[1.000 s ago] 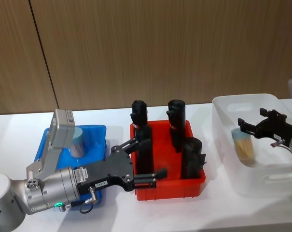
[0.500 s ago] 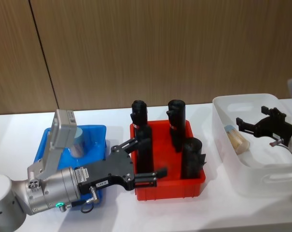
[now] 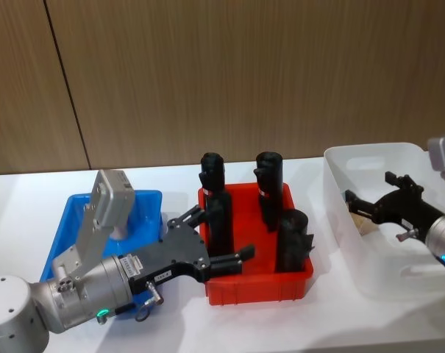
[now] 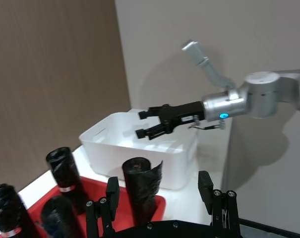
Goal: Pick the cotton swabs from the blue box and place them into the white box.
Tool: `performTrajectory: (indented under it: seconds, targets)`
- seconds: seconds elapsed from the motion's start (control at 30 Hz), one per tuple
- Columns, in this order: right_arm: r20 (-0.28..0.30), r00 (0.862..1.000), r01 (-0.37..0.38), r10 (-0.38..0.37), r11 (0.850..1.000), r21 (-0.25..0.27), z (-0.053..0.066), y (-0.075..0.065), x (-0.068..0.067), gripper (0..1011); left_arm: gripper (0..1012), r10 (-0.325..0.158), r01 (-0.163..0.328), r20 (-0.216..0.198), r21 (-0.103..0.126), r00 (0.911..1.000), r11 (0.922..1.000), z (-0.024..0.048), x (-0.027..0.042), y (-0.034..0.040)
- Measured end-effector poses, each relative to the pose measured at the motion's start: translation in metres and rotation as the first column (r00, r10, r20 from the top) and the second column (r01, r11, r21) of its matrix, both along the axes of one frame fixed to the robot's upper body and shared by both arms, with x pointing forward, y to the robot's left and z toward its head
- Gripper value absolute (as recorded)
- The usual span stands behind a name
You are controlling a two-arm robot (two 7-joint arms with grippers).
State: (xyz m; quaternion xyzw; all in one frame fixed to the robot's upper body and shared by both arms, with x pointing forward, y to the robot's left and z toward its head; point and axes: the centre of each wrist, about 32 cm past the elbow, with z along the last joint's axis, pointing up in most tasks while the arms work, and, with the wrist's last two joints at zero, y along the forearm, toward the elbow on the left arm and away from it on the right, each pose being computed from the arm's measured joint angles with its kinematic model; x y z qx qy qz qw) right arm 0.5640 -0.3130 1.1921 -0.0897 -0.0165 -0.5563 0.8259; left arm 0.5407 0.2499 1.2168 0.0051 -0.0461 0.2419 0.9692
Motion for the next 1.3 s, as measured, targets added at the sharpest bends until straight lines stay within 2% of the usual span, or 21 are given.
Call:
performTrajectory:
  seconds: [0.3, 0.63, 1.03, 1.07, 1.17, 1.3]
  targets:
    - [0.033, 0.999, -0.003, 0.002, 1.000, 0.022, -0.006, 0.019, -0.023, 1001, 1003, 0.090, -0.091, 0.016, 0.017, 0.9958, 0.9958, -0.0023, -0.0065, -0.0078]
    - [0.068, 0.998, 0.001, -0.004, 0.999, 0.052, -0.009, 0.039, -0.051, 1002, 1003, 0.194, -0.196, 0.039, 0.029, 0.9802, 0.9803, -0.0049, -0.0144, -0.0170]
    - [0.109, 0.994, 0.011, -0.022, 0.995, 0.099, -0.009, 0.059, -0.085, 1002, 1003, 0.319, -0.323, 0.074, 0.037, 0.9448, 0.9459, -0.0078, -0.0245, -0.0278]
    - [0.112, 0.993, 0.012, -0.023, 0.995, 0.102, -0.008, 0.060, -0.088, 1001, 1003, 0.335, -0.338, 0.079, 0.037, 0.9390, 0.9403, -0.0081, -0.0257, -0.0292]
    - [0.121, 0.992, 0.015, -0.029, 0.993, 0.114, -0.008, 0.065, -0.096, 1002, 1003, 0.358, -0.362, 0.086, 0.036, 0.9299, 0.9316, -0.0085, -0.0276, -0.0312]
    - [0.135, 0.990, 0.021, -0.039, 0.991, 0.131, -0.005, 0.071, -0.109, 1001, 1003, 0.402, -0.407, 0.101, 0.035, 0.9099, 0.9126, -0.0094, -0.0314, -0.0350]
